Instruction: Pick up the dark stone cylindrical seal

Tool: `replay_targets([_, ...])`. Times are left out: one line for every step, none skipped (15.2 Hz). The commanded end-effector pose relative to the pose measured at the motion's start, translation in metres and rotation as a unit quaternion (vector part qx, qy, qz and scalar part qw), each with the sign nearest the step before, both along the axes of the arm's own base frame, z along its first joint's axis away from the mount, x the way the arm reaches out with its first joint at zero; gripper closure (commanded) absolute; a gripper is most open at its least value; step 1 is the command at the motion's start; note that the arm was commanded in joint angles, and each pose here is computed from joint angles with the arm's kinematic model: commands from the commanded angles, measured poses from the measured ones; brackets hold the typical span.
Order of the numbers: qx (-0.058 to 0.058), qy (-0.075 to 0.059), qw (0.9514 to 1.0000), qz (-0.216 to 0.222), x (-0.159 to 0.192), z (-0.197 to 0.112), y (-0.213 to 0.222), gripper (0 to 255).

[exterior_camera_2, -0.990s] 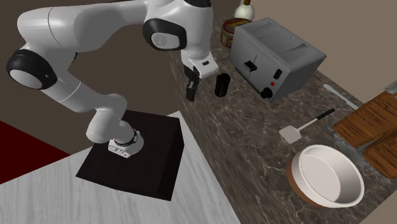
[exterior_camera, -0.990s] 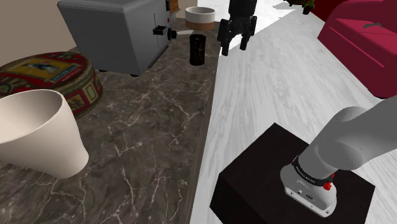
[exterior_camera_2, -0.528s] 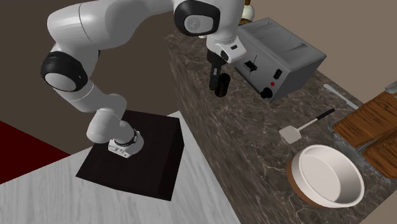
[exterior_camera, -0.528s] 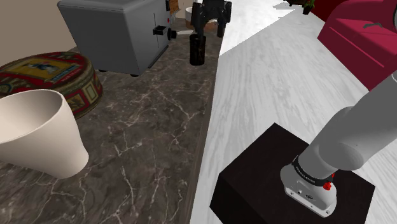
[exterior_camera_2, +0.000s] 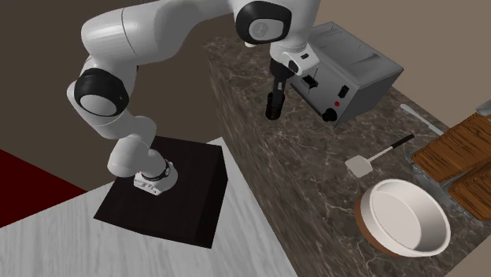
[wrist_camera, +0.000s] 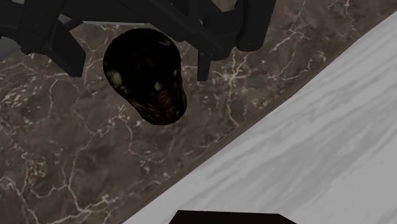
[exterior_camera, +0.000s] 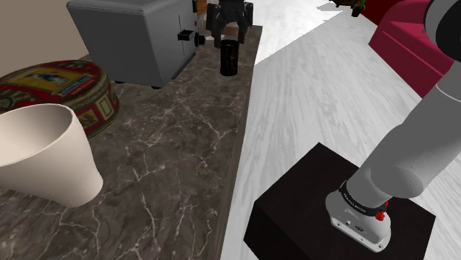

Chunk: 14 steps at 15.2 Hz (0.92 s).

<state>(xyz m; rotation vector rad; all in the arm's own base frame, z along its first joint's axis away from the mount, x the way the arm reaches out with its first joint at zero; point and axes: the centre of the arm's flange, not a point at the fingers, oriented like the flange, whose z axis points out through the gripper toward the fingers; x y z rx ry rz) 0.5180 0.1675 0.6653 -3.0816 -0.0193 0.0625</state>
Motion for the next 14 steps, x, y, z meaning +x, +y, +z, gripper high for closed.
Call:
replay_targets([0.0,0.0,1.0,0.0,0.0006,-0.0114,-0.0007,0])
replay_targets([0.0,0.0,1.0,0.0,0.0006,-0.0197,-0.0007,0])
replay_targets([0.0,0.0,1.0,0.0,0.0006,-0.0197,-0.0007,0])
replay_targets([0.0,0.0,1.0,0.0,0.0006,-0.0197,-0.0007,0])
replay_targets([0.0,0.0,1.0,0.0,0.0016,-0.0195,-0.0015,255])
replay_targets([0.0,0.0,1.0,0.0,0.0015,-0.0196,-0.0016,255])
replay_targets([0.0,0.0,1.0,0.0,0.0012,-0.0197,-0.0015,255])
replay_targets([0.0,0.0,1.0,0.0,0.0016,-0.0198,-0.0017,255])
replay_targets([0.0,0.0,1.0,0.0,0.0015,-0.0198,-0.0015,255])
replay_targets([0.0,0.0,1.0,0.0,0.0015,-0.0198,-0.0015,255])
replay_targets([0.0,0.0,1.0,0.0,0.0015,-0.0198,-0.0013,255])
replay_targets([0.0,0.0,1.0,0.0,0.0012,-0.0201,-0.0014,255])
replay_targets([0.0,0.0,1.0,0.0,0.0013,-0.02,-0.0014,255])
replay_targets([0.0,0.0,1.0,0.0,0.0006,-0.0197,-0.0007,255])
